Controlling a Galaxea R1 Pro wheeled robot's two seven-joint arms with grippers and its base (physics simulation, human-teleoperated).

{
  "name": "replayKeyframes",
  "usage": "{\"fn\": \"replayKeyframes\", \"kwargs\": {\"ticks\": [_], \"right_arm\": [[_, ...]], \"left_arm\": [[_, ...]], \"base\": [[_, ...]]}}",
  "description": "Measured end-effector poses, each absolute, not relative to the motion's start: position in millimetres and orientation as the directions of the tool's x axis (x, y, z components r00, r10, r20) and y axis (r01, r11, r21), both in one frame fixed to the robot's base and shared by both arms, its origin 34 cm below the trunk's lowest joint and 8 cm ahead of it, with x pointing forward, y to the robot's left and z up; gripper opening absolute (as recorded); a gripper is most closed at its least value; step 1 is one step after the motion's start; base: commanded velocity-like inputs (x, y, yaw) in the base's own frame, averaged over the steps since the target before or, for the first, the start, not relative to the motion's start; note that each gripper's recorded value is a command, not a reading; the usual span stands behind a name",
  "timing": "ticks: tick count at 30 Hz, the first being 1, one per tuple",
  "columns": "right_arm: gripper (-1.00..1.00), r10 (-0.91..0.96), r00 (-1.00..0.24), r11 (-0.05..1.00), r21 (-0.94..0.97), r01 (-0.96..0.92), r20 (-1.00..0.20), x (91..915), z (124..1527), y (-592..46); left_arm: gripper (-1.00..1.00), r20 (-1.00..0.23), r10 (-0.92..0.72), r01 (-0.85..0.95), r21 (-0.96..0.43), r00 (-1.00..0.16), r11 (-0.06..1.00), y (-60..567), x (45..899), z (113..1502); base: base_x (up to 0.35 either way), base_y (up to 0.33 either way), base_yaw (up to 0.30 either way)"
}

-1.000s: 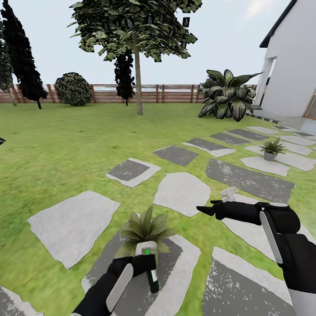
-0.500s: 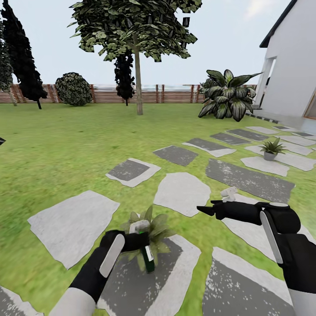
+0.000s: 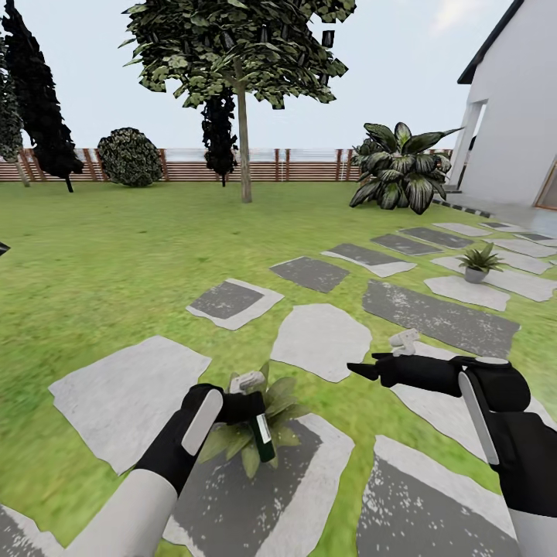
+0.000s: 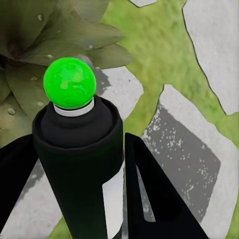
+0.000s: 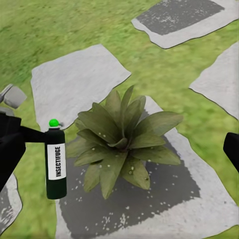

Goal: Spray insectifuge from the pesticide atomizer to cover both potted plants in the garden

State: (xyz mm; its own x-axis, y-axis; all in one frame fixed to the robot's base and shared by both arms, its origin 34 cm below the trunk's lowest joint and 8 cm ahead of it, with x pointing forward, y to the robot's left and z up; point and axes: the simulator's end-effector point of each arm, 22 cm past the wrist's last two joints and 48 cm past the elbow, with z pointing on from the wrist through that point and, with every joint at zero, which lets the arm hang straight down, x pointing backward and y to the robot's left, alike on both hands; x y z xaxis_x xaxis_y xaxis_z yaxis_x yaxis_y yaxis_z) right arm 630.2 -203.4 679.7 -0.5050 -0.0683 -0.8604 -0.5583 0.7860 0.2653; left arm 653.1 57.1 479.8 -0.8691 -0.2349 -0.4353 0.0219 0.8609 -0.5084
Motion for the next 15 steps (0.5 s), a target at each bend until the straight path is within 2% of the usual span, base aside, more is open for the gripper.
{"fn": "replayKeyframes", "kwargs": {"ticks": [9,15], "right_arm": [[1.00,-0.069,-0.505,0.786,0.265,-0.559,-0.860,630,680,-203],[1.00,-0.069,-0.505,0.786,0.265,-0.559,-0.860,630,680,-203]], "left_arm": [[-1.00,-0.432,-0.234,0.020,-0.507,-0.871,0.862,57,652,479],[-1.00,-0.378,-0.180,0.046,-0.517,-0.908,0.855,45,636,476]], "base": [[0.000,0.000,0.000],[0.000,0.000,0.000]]}}
